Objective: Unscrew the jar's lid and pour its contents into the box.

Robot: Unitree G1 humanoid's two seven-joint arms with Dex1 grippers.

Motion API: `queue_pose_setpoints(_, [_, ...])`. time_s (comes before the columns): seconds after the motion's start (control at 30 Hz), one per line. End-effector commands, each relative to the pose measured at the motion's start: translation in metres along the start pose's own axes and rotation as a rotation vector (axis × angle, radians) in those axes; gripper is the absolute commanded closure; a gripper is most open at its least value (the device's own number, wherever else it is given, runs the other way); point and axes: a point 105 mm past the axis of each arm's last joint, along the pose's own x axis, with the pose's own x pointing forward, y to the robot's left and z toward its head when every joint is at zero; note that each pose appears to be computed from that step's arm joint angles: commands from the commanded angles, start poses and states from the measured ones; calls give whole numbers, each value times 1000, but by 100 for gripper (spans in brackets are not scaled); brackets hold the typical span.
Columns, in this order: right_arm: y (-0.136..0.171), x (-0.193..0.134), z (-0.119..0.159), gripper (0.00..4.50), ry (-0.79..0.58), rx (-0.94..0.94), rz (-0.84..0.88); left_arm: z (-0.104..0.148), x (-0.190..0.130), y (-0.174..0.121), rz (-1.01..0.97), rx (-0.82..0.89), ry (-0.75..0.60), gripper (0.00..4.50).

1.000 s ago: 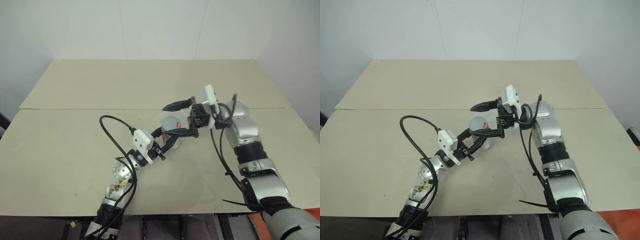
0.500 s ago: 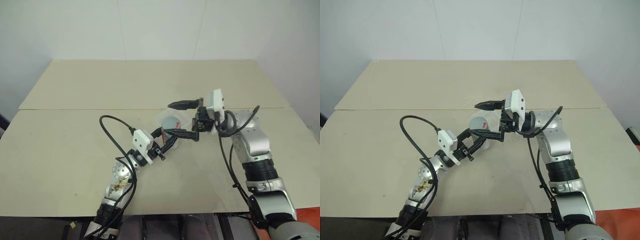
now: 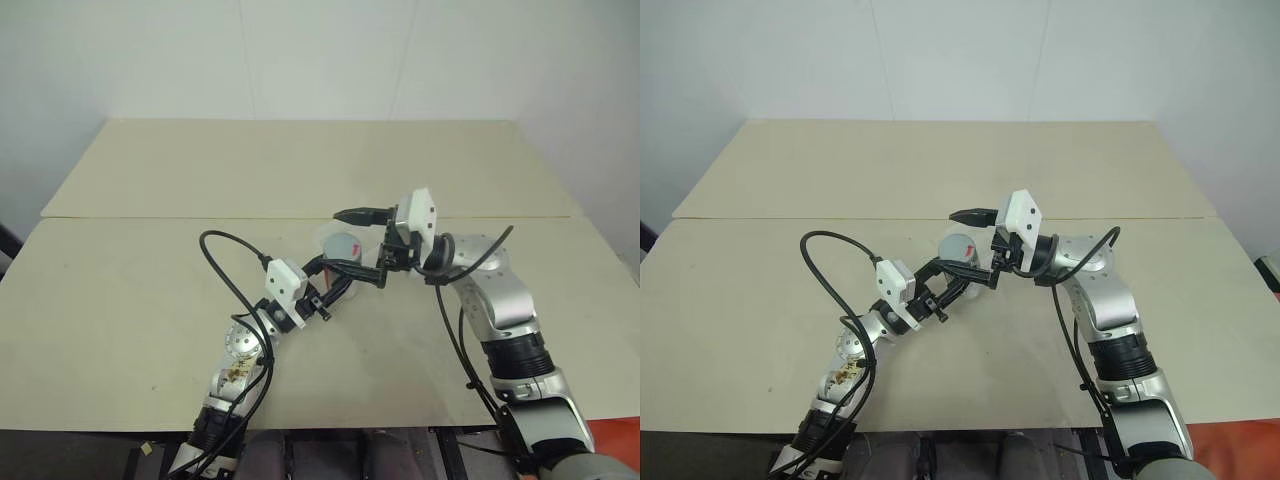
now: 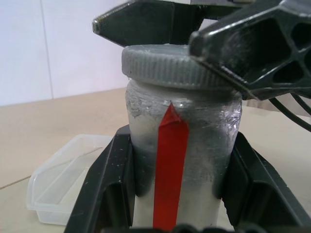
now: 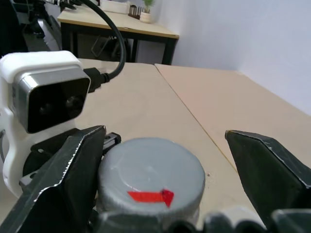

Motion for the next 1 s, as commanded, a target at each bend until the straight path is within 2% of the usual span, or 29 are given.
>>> queue_pose_setpoints(0.03, [-8, -13, 11, 3, -23, -23, -61, 9, 3, -2, -10, 14, -39, 257])
queue_pose_setpoints(0.67, [-7, -43, 9, 3, 14, -18, -129, 9, 5, -2, -22, 12, -44, 257])
queue_pose_setpoints(0.83, [-3, -49, 13, 3, 13, -18, -130, 8, 4, -2, -20, 12, -42, 257])
queue_pose_setpoints(1.0, [10, -39, 30, 3, -37, -20, -117, 7, 3, -1, -16, 14, -39, 257])
